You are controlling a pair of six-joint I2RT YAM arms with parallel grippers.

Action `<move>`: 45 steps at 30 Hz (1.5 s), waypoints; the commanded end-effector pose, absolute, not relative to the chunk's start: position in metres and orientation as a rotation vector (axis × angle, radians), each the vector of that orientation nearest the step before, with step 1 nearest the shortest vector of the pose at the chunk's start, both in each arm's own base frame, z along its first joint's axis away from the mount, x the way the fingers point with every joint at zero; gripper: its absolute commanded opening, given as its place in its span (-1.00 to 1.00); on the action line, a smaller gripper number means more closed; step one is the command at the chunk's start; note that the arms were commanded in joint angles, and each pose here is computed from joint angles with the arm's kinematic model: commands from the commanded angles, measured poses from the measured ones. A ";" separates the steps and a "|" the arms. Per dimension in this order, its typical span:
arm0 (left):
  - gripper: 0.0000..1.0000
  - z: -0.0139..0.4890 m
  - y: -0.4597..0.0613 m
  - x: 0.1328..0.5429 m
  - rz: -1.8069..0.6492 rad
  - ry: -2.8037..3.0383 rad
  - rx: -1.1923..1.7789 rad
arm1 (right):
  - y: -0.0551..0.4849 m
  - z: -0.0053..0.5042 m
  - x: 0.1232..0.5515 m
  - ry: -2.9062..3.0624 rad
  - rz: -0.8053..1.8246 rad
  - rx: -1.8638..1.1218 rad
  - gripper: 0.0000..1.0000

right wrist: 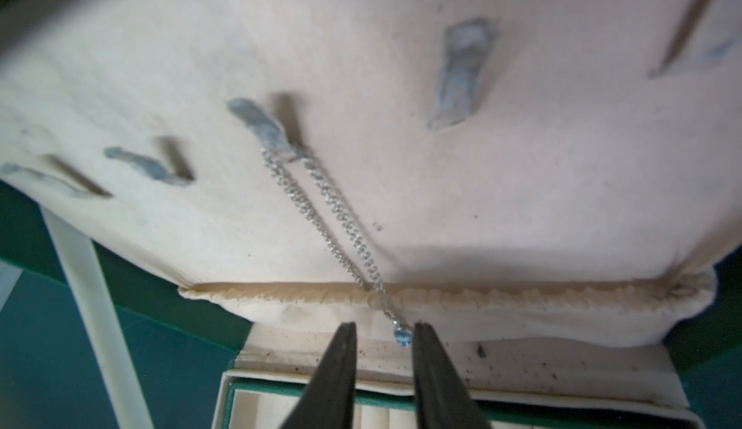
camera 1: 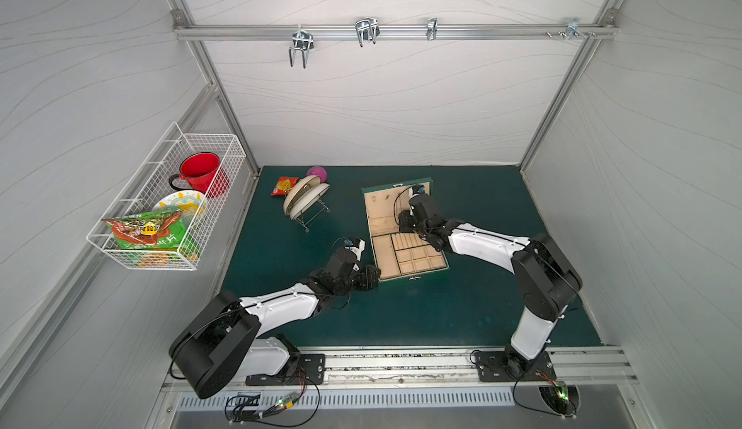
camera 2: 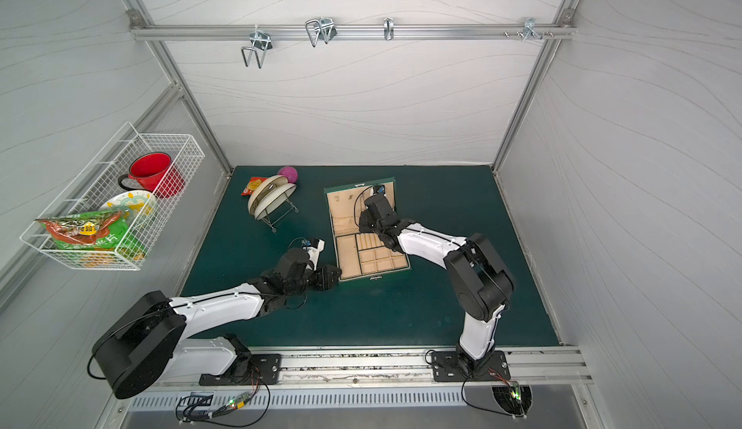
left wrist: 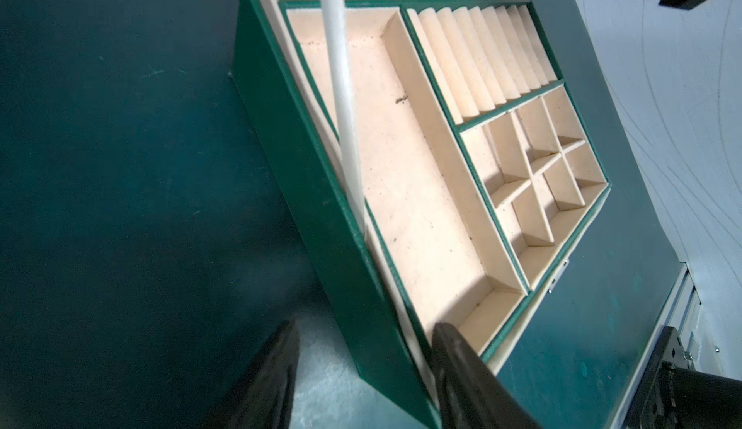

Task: Put jewelry chain into jewelry box
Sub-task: Adjust the necklace at the jewelry box clasp, then reset both arms

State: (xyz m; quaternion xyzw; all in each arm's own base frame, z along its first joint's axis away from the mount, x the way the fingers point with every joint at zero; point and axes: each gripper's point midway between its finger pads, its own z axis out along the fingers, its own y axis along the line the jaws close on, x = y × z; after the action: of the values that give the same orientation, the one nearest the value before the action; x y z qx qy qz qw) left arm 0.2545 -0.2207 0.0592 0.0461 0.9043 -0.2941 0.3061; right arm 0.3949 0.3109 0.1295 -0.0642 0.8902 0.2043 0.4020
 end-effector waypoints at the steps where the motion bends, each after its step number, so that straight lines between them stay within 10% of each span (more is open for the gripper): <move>1: 0.23 0.063 -0.218 0.254 -0.755 2.379 0.135 | 0.308 0.152 0.389 2.199 0.549 -0.166 -0.14; 15: 1.00 0.158 -0.188 0.255 -0.630 2.072 0.257 | 0.195 0.262 0.313 1.888 0.452 -0.173 0.95; 28: 1.00 0.190 -0.059 0.334 -0.309 1.909 -0.120 | 0.016 0.257 0.309 1.836 0.221 0.163 0.98; 45: 1.00 0.126 0.015 0.379 -0.010 1.828 -0.084 | -0.022 0.171 0.366 1.799 0.171 0.158 0.98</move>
State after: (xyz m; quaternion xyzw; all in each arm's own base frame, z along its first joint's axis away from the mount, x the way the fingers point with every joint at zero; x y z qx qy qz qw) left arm 0.3620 0.0225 0.0959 -0.0784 0.8348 0.0049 0.5450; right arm 0.3524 -0.0343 0.1511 0.1259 0.8151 0.0732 0.5608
